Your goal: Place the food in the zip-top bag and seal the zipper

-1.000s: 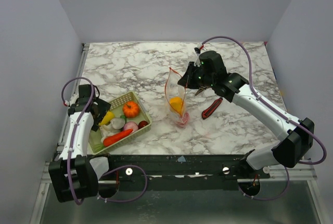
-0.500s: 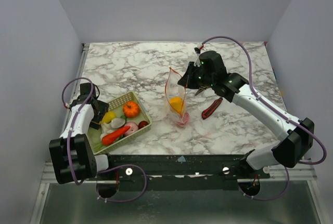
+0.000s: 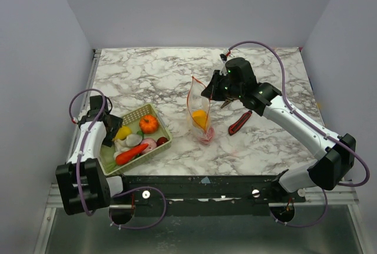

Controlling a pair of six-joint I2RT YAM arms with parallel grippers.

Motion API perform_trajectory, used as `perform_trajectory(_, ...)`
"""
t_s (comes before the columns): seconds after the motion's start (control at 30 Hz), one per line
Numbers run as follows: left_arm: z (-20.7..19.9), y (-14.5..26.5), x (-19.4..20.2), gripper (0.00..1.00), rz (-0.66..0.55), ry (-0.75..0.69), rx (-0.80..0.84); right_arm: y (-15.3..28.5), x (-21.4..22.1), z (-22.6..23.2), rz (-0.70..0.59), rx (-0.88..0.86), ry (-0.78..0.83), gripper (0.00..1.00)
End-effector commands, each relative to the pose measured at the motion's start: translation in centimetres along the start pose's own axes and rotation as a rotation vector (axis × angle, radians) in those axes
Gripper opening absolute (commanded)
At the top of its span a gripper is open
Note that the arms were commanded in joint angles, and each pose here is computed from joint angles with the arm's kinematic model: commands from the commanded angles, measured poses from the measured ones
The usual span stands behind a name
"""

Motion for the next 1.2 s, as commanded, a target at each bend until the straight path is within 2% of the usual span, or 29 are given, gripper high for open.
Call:
perform_trajectory(0.0,0.6,0.8,1.1,0.0,0.052,-0.031,0.032,0.2,-0.7,0.7,-0.013,-0.03,0.016,0.0)
perform_trajectory(0.3,-0.4,4.1,0.7,0.0,0.021,-0.049,0.183,0.1,-0.4,0.6,-0.012,-0.032,0.012,0.0)
perform_trajectory(0.33,-0.3,4.3,0.6,0.04,0.02,-0.044,0.182,0.1,-0.4,0.7,-0.011,-0.035,0.011,0.0)
perform_trajectory(0.43,0.1,4.0,0.6,0.46,0.011,-0.022,0.165,0.0,-0.5,0.8,-0.013,-0.044,0.011,0.0)
perform_trajectory(0.47,0.0,3.7,0.6,0.53,0.007,-0.023,0.161,0.0,-0.5,0.9,-0.015,-0.046,0.011,0.0)
perform_trajectory(0.63,-0.8,3.1,1.5,0.58,0.098,-0.025,0.145,-0.1,-0.4,0.7,-0.01,-0.042,0.014,0.0)
perform_trajectory(0.8,-1.6,2.7,3.0,0.63,0.207,0.033,0.129,-0.2,-0.4,0.7,-0.013,-0.038,0.019,0.0)
perform_trajectory(0.9,-0.8,2.6,3.3,0.71,0.238,0.113,0.026,-0.2,-0.3,0.6,-0.011,-0.037,0.019,0.0)
perform_trajectory(1.0,-1.0,2.4,4.1,0.79,0.286,0.188,0.008,-0.2,-0.4,0.7,-0.014,-0.04,0.019,0.0)
perform_trajectory(1.17,-2.1,3.1,3.2,0.81,0.261,0.224,0.02,-0.1,-0.4,0.7,-0.01,-0.042,0.018,0.0)
Point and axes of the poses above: each gripper's point midway between its finger pads, its own y axis back along the fingers, its own z axis along the line the jaws close on, x = y × z, the point moved 3 cm from there along y, back along the fingers, and after that the axes turned 5 degrees about y, right-handed, at the moved point
